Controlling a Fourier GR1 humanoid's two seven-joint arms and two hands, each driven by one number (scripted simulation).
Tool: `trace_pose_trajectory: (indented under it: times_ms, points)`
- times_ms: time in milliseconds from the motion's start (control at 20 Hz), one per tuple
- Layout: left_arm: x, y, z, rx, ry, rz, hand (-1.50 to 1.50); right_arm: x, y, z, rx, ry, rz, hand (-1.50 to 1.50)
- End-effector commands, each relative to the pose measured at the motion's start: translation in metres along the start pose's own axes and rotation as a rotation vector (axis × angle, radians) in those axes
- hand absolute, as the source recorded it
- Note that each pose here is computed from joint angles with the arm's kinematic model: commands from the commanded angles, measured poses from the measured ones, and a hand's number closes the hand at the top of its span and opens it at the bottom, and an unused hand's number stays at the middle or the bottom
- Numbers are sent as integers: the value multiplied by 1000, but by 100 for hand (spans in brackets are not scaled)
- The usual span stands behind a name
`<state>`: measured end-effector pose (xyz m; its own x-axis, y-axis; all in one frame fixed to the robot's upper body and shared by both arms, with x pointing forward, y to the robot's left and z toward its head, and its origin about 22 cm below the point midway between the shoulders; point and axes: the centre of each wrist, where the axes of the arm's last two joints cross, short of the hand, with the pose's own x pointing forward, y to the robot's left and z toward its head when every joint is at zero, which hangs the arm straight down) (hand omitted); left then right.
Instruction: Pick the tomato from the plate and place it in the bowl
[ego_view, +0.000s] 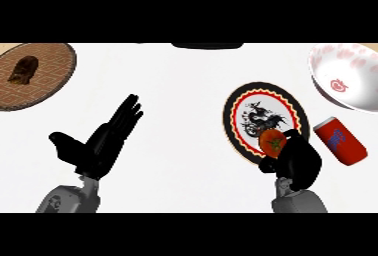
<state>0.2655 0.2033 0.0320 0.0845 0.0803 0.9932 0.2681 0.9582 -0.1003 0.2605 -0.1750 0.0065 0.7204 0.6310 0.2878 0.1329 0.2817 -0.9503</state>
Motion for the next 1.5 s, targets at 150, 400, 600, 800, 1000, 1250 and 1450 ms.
trace_pose_trajectory:
  times_ms: [150,400,600,800,1000,1250,1450]
  points:
    - [5,-4,-7,-16,-13,4,0,-23,13,5,328,-579,316,150]
    - [3,0,1,18,10,4,0,-17,-57,-64,248,-672,403,150]
    - [-13,13,10,35,11,3,0,-18,-95,-32,178,-740,279,150]
    - [-14,7,4,20,20,5,0,-5,-154,-16,77,-777,171,150]
    - [-10,6,4,28,22,10,0,-19,-206,-13,-62,-760,120,150]
    - [-6,14,1,29,4,4,0,-2,-244,-1,-123,-718,68,150]
    - [-1,0,4,23,10,-11,0,15,-263,-24,-112,-715,19,150]
